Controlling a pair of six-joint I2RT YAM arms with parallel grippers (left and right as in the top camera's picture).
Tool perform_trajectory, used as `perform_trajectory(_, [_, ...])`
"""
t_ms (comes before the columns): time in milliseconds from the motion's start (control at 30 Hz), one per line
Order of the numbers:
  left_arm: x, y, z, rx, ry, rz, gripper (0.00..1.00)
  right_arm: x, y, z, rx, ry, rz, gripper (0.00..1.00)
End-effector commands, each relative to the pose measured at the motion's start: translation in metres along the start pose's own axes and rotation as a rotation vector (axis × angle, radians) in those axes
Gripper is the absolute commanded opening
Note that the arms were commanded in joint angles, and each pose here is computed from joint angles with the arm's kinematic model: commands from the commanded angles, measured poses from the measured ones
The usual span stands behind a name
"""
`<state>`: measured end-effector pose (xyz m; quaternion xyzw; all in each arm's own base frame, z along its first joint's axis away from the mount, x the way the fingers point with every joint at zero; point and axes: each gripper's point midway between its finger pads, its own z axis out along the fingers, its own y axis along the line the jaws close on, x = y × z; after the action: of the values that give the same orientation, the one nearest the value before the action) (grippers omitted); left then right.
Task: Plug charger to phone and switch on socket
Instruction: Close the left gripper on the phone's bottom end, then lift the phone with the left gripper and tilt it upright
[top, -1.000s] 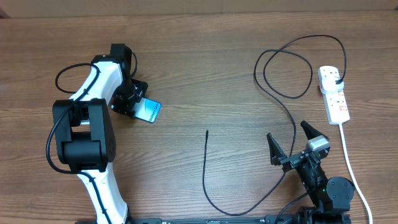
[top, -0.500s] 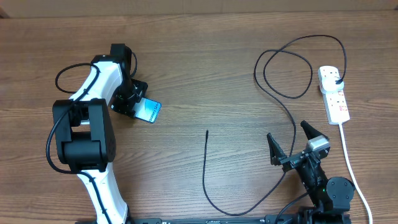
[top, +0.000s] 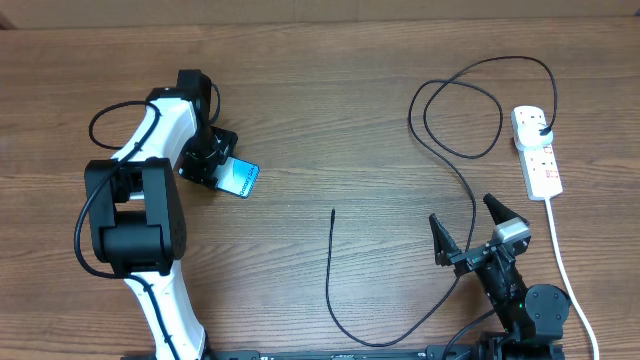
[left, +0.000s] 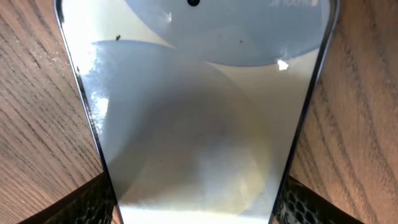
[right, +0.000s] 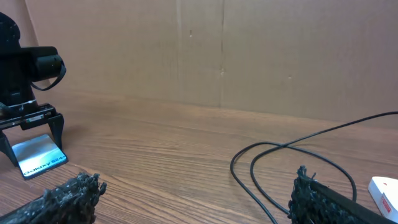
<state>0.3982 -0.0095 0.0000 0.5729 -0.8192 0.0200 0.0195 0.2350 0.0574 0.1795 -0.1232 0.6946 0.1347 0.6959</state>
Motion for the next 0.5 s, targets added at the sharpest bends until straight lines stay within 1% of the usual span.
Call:
perform_trajectory(0, [0.007,0.001,0.018,-0.043,0.039,0.046,0.04,0.003,0.000,0.000,0.002,0.000,0.000,1.00])
perform_trajectory(467, [0.003,-0.017,-0.018,-0.017,0.032,0.070,0.04,0.003,0.000,0.000,0.002,0.000,0.000,1.00])
